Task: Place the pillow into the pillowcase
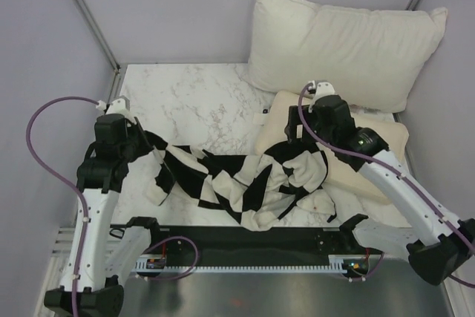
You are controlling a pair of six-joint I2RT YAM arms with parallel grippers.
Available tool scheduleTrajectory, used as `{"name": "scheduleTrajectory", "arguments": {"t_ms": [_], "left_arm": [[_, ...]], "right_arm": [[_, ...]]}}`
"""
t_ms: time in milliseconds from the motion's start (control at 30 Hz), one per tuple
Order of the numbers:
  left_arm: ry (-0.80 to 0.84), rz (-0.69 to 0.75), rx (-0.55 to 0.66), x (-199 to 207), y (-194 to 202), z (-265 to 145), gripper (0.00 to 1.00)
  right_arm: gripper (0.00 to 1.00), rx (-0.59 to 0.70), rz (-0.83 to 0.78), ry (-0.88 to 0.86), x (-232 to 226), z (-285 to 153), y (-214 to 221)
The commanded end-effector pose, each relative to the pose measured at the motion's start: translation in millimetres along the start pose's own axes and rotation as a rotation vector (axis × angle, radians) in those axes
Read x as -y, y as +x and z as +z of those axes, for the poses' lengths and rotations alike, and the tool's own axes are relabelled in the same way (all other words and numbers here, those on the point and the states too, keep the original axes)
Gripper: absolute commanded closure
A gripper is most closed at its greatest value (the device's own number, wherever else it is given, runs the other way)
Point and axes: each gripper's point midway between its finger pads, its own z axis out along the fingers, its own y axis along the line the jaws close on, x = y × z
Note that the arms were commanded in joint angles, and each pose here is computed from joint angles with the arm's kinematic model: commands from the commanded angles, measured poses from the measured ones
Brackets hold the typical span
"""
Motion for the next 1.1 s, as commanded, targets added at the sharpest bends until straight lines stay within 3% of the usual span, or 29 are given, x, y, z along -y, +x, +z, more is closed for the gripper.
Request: {"name": "scheduleTrajectory", "arguments": {"t_ms": [0,267,500,533,567,633,667,733,767,933,1067], "left_arm": [[0.042,0.085,0.139,4.4,-27.0,-23.2,0.91],[0.11,0.057,0.085,15.6,-13.0,-22.6,0.96],[0.073,0.069,0.097,9.1,-16.4,-21.2,0.97],[0.072,0.07,0.104,8.7,-17.1,-22.7,0.97],[0.064,0.073,0.105,7.1,-17.0,-23.0,0.97],[0.066,0.074,0.106,7.3,-17.0,-24.1,0.96],[0.031,0.07,0.117,1.4,-19.3,-24.0,0.97],[0.031,0.061,0.117,1.7,-19.2,-22.9,0.97],[0.043,0.052,0.107,4.2,-17.5,-20.9,0.97],[0.027,-0.003,0.094,1.7,-12.2,-8.4,0.98],[-0.085,-0.055,0.118,-24.3,-14.7,-0.6,0.98]], "right_arm": [[0.1,-0.046,-0.118,-0.14,-28.3,14.4,-0.8],[0.14,-0.27,-0.344,-0.087,-61.1,59.7,59.4],[0.15,-0.363,-0.51,0.097,-50.3,85.1,100.6],[0.18,-0.358,-0.522,0.12,-48.4,86.0,102.4],[0.39,-0.365,-0.529,0.121,-48.1,87.2,106.2],[0.51,-0.369,-0.537,0.132,-47.6,87.5,109.9],[0.7,-0.365,-0.539,0.132,-49.2,87.9,109.6],[0.82,-0.356,-0.53,0.125,-52.8,87.4,107.1],[0.97,-0.345,-0.52,0.115,-56.7,87.3,102.8],[1.0,-0.254,-0.454,0.022,-89.5,86.8,72.3],[1.0,-0.109,-0.389,-0.011,-113.5,84.0,24.0]]}}
